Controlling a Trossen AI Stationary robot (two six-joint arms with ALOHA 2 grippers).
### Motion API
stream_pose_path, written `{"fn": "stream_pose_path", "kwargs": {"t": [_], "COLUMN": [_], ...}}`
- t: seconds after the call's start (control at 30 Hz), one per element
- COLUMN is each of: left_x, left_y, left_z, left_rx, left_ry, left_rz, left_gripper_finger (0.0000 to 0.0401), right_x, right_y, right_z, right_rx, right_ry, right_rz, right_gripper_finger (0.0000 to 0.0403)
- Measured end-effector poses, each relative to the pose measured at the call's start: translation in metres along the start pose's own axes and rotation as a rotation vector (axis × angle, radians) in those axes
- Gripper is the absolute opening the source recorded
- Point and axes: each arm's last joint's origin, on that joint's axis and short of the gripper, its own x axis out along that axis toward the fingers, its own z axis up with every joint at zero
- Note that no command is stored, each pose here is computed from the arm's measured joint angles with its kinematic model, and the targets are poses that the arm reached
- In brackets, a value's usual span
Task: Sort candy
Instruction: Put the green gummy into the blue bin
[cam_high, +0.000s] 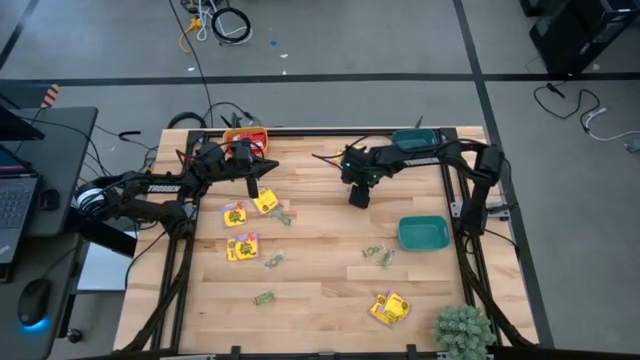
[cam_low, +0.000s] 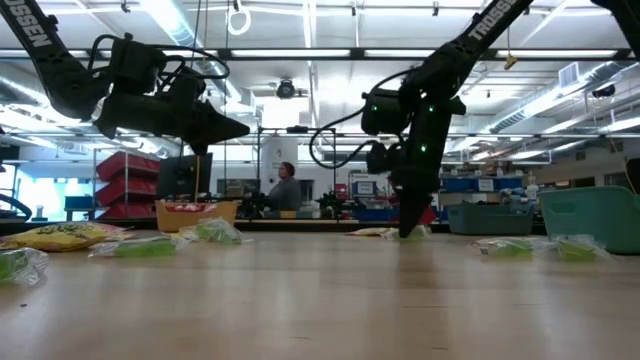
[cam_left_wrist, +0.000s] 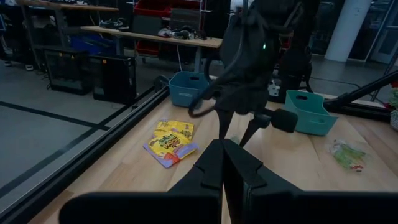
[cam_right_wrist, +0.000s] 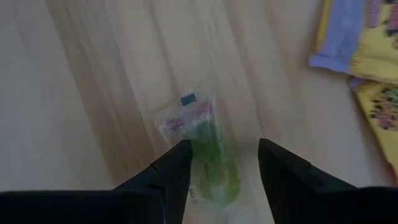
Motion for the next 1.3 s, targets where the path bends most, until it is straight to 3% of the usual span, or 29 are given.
{"fn": "stream_pose_path", "kwargs": {"t": [0.17,0.43,0.53,0.73,1.1,1.3], "left_x": [0.0,0.0,0.0,0.0,0.0,0.0], "left_y": [0.0,0.0,0.0,0.0,0.0,0.0], "left_z": [0.0,0.0,0.0,0.0,0.0,0.0], "left_rx": [0.0,0.0,0.0,-0.003,-0.003,-0.002], "left_ry": [0.0,0.001,0.001,0.001,0.0,0.0], "left_rz": [0.0,0.0,0.0,0.0,0.001,0.001], "left_gripper_finger": [0.0006,0.0006,0.0006,0.0005,0.0005,0.0005], "right_x": [0.002,-0.024,-0.036,-0.06,-0.075,-0.077], "right_y": [0.0,-0.011,-0.029,-0.076,-0.119,-0.132], "right_z": [0.0,0.0,-0.003,-0.023,-0.049,-0.058], "right_rx": [-0.002,0.171,0.339,0.717,0.898,0.972], "right_ry": [0.005,-0.06,-0.083,-0.091,-0.046,-0.033], "right_rz": [-0.001,-0.012,-0.056,-0.25,-0.522,-0.567], "right_gripper_finger": [0.0146,0.0011,0.0016,0.0007,0.0001,0.0001]}}
